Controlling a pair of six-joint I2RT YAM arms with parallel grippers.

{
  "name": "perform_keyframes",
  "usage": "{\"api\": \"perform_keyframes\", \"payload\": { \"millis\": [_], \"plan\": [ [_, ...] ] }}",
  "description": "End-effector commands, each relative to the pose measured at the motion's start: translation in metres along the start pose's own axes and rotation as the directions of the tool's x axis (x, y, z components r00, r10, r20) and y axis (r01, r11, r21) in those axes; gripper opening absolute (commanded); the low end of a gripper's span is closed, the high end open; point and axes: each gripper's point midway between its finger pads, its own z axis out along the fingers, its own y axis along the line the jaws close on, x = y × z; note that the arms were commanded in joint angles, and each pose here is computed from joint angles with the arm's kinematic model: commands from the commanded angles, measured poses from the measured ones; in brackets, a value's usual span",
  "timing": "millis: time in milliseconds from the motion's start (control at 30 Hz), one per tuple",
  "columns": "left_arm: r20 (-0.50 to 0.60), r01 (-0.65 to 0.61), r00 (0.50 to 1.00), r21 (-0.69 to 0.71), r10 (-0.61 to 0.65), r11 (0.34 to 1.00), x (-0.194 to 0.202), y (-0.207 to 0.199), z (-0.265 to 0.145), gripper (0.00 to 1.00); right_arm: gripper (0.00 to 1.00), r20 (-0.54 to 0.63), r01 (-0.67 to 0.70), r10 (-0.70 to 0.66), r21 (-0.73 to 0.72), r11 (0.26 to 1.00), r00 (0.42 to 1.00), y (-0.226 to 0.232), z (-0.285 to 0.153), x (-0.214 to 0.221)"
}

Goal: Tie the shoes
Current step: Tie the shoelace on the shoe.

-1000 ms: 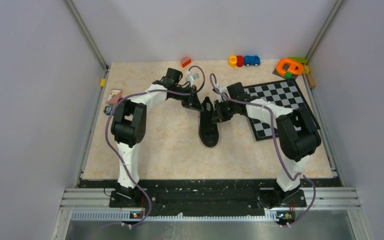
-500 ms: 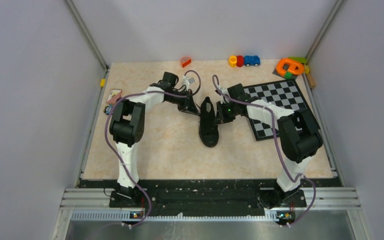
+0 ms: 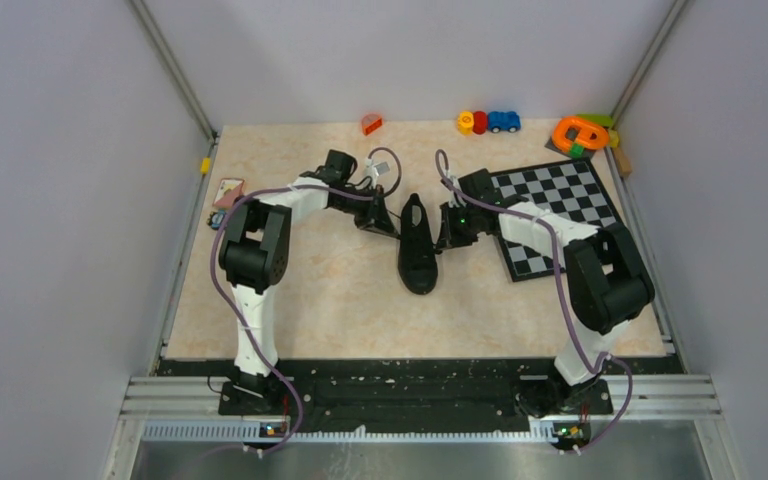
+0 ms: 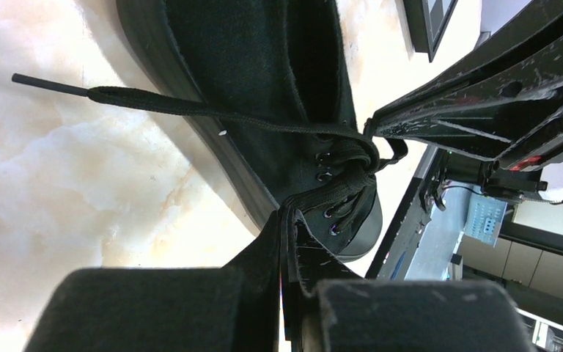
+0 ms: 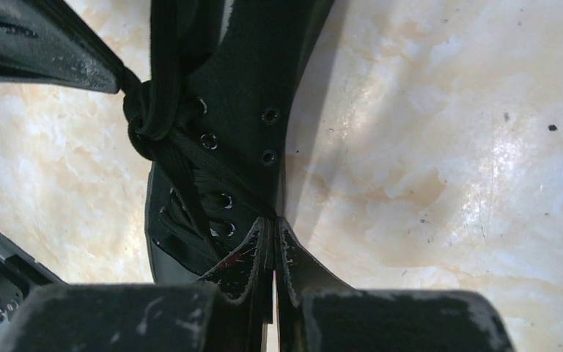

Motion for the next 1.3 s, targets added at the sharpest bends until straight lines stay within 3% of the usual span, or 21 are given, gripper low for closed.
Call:
{"api": "perform_keyframes", "payload": {
  "millis": [0, 567, 1267],
  "plan": [
    [0.034, -0.058, 0.998, -0.002, 0.058, 0.998, -0.006, -0.005, -0.008, 0.0, 0.0, 0.04, -0.045, 0.043, 0.045, 0.998, 0.998, 0.001, -0.01, -0.006],
    [0.007, -0.032, 0.999, -0.03, 0.032, 0.999, 0.014, 0.017, -0.002, 0.0, 0.0, 0.019, -0.244, 0.243, 0.125, 0.962, 0.97, -0.036, -0.008, 0.016],
    [-0.003, 0.008, 1.0, -0.089, -0.009, 0.996, 0.035, 0.042, -0.001, 0.0, 0.0, -0.033, -0.317, 0.331, 0.21, 0.925, 0.943, -0.06, 0.001, 0.045]
  ]
}}
